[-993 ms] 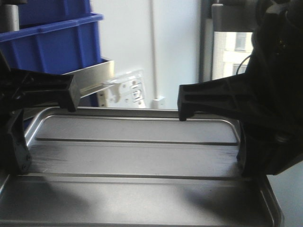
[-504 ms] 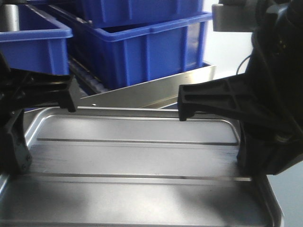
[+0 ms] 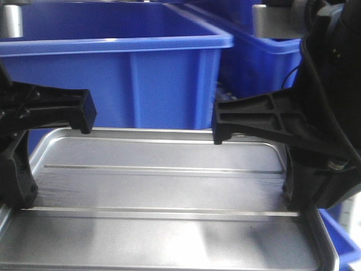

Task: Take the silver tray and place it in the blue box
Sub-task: 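Keep holding the tray while driving toward the blue bin rack, then hold the tray level above the empty blue bin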

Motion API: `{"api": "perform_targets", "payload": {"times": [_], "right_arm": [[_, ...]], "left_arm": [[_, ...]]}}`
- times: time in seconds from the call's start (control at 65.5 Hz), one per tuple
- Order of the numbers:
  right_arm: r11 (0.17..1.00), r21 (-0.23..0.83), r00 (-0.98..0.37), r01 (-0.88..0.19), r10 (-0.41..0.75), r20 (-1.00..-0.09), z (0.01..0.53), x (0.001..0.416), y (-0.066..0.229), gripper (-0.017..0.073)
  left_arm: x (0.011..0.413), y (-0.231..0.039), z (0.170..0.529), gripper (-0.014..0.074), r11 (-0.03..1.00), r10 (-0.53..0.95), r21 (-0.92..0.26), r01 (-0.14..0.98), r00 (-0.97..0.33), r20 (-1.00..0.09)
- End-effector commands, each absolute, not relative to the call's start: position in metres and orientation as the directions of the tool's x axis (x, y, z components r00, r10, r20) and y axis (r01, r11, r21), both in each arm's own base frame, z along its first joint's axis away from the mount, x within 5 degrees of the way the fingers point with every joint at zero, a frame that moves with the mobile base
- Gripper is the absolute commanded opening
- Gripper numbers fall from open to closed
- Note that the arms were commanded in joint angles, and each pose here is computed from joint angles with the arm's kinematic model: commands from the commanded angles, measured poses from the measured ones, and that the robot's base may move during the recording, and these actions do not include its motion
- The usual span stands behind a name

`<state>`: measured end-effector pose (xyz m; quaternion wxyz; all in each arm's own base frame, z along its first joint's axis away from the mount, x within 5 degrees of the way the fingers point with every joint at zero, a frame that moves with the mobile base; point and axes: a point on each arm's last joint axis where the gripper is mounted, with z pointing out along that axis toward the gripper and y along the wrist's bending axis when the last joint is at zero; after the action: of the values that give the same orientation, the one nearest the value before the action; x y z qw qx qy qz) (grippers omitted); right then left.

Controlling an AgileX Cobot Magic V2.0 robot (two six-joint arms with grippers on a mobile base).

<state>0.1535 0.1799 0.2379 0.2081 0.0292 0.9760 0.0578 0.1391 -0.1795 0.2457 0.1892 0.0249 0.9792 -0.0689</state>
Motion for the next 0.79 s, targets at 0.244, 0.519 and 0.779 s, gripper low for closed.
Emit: {"api": "perform_targets", "payload": {"times": [0.244, 0.519, 0.779], "right_arm": [[0.977, 0.211, -0.883, -0.019, 0.082, -0.462, 0.2539, 0.1568, 0.1864, 0.0053], [0.977, 0.211, -0.883, -0.019, 0.082, -0.462, 0.2539, 0.1568, 0.1864, 0.0053], [0.977, 0.211, -0.883, -0.019, 0.082, -0.462, 0.2539, 0.1568, 0.1864, 0.0053]], "left_arm": [[0.1388, -0.1869, 0.2618, -0.0014, 0.968, -0.002, -0.227, 0.104, -0.906, -0.424], [0.1388, -0.1869, 0.2618, -0.0014, 0.968, -0.002, -0.227, 0.104, -0.906, -0.424], [0.1388, -0.1869, 0.2618, -0.0014, 0.968, -0.002, -0.227, 0.104, -0.906, -0.424]]}}
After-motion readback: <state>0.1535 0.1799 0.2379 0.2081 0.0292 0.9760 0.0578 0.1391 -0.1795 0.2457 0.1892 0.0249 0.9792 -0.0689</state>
